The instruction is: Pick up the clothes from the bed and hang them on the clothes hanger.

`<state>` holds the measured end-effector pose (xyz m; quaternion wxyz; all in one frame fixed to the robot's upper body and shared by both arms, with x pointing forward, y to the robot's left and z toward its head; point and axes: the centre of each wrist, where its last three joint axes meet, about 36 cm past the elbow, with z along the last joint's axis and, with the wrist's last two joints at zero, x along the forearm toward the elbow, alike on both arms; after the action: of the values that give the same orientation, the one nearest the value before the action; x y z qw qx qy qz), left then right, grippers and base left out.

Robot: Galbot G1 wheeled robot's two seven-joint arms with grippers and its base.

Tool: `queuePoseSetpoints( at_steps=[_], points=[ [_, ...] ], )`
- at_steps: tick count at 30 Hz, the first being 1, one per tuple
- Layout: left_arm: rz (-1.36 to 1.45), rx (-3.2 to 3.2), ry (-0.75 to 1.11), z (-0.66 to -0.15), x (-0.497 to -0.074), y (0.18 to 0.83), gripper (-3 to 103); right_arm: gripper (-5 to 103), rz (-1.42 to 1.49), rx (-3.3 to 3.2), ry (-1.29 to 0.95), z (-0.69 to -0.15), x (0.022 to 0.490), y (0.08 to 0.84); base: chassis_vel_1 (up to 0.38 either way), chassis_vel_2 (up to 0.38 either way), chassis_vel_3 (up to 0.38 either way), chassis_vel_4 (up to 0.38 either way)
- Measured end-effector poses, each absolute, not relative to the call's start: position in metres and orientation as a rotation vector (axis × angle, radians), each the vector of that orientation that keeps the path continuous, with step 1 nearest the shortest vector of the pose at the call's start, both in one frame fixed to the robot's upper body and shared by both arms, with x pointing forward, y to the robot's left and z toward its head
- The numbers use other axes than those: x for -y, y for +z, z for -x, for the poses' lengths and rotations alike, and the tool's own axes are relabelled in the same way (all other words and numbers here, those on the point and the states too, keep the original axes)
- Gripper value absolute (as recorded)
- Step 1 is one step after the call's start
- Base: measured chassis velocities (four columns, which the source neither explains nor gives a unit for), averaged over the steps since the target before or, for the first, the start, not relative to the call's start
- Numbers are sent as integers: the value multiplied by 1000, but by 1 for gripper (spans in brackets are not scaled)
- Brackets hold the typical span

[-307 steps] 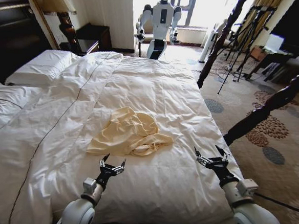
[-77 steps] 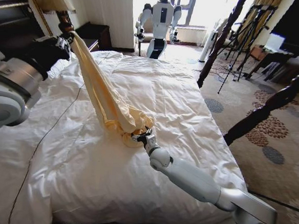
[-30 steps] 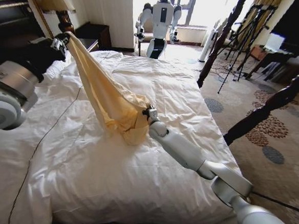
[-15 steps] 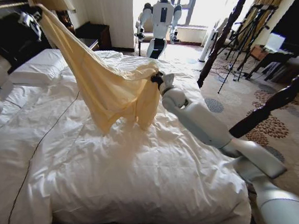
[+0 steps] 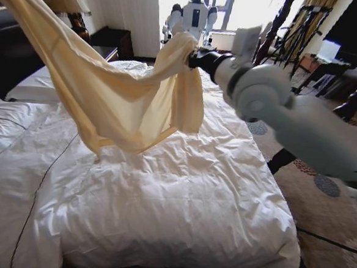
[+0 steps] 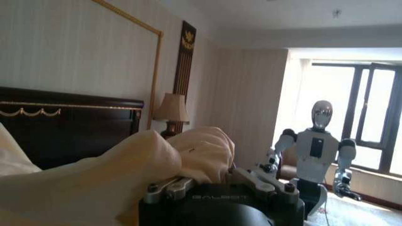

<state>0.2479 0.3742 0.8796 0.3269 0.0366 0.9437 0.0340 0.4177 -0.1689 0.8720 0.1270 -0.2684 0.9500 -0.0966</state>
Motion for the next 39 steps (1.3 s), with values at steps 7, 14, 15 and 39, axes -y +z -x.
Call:
queuePoseSetpoints(
  at_steps=[7, 14, 15, 39],
  points=[
    [-148, -2480, 122, -211, -363, 896, 0, 0, 847, -2794, -261, -320, 239, 879, 0, 0, 0, 0],
    [-122, -2467, 134, -184, -367, 900, 0, 0, 873, -2842, -265, -272, 256, 857, 0, 0, 0, 0],
    [-117, -2467, 140, -179, -367, 899, 0, 0, 880, -2849, -250, -263, 258, 857, 0, 0, 0, 0],
    [-24, -2963, -46, -309, -390, 753, 0, 0, 866, -3261, -76, -438, 217, 711, 0, 0, 0, 0]
  ],
)
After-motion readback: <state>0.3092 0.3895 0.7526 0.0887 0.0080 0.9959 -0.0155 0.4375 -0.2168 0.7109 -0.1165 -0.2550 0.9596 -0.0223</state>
